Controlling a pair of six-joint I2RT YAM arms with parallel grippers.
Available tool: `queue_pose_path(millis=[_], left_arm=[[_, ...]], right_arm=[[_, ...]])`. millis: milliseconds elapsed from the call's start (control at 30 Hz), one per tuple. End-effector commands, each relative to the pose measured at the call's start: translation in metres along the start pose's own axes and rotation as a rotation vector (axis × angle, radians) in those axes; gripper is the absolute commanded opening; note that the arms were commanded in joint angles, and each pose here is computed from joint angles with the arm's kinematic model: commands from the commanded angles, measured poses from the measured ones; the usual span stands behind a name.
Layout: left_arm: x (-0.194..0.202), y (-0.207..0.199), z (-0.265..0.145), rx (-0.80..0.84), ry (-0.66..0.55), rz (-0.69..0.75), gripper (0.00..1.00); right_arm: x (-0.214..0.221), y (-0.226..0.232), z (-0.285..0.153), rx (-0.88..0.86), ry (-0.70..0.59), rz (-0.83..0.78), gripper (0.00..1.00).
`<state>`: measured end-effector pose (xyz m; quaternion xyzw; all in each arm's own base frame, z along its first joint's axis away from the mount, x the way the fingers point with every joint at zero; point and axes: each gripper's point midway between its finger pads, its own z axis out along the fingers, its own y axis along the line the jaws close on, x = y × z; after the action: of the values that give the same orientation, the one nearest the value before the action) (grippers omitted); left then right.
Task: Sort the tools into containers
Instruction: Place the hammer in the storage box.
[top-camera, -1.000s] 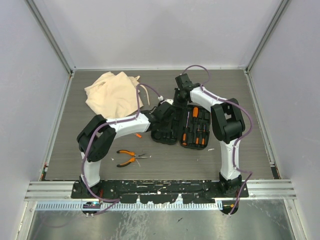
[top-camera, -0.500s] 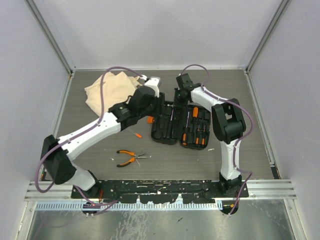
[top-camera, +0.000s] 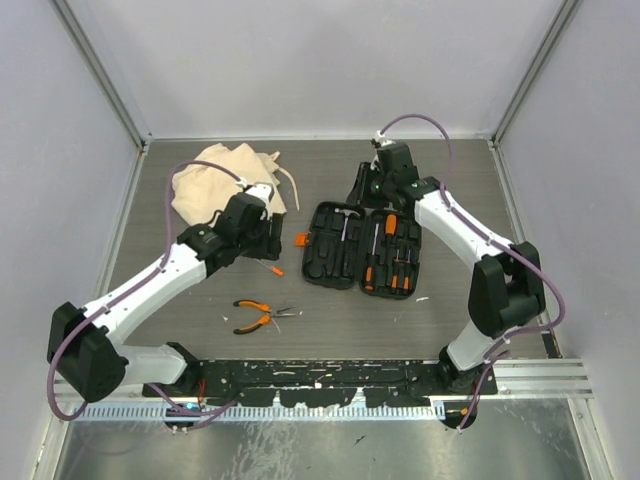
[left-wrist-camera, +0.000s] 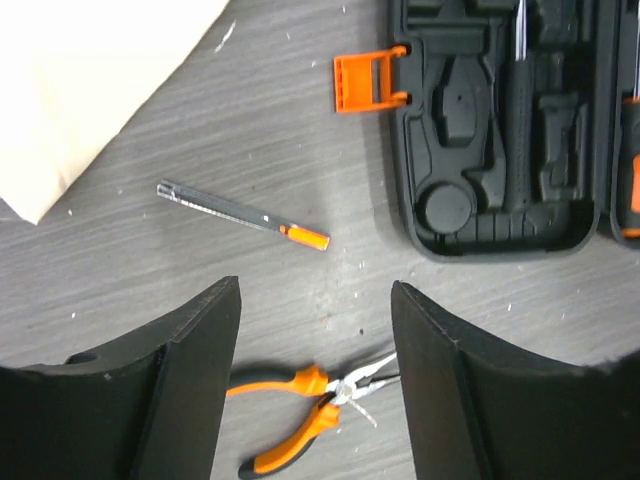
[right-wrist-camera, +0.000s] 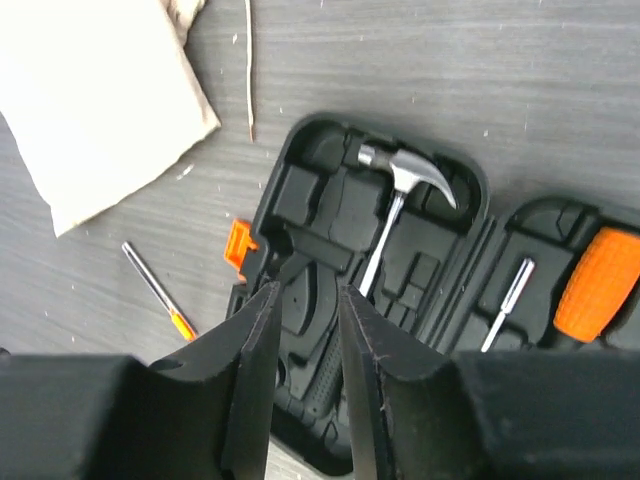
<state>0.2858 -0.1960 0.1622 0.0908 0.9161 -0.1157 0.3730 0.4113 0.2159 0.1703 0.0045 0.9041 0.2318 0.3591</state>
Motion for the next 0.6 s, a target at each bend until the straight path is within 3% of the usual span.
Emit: queue_pose_path(millis=[0, 133, 200, 333, 433, 567], left_arm=[[0.015, 0.002, -0.017, 0.042, 0.052, 0.063, 0.65], [0.038, -0.013, -0.024, 0.156, 0.161, 0.123, 0.69], [0.05, -0.015, -0.023, 0.184, 0.216, 0.146, 0.75], [0.069, -0.011, -0.014, 0.185, 0.294, 0.202, 0.79], [0.073, -0.014, -0.009, 0.218, 0.252, 0.26, 0.81], [0.061, -0.028, -0.016, 0.321, 0.056, 0.387, 0.81]], right_arm=[[0.022, -0.001, -0.011, -0.046, 0.0, -0.019, 0.38], [0.04, -0.012, -0.026, -0.034, -0.021, -0.003, 0.47], [0.045, -0.016, -0.031, -0.02, -0.03, 0.003, 0.48], [0.054, -0.021, -0.037, -0.015, -0.026, 0.013, 0.5], [0.06, -0.023, -0.038, -0.014, -0.021, 0.018, 0.5], [0.062, -0.025, -0.044, -0.01, -0.035, 0.021, 0.5]])
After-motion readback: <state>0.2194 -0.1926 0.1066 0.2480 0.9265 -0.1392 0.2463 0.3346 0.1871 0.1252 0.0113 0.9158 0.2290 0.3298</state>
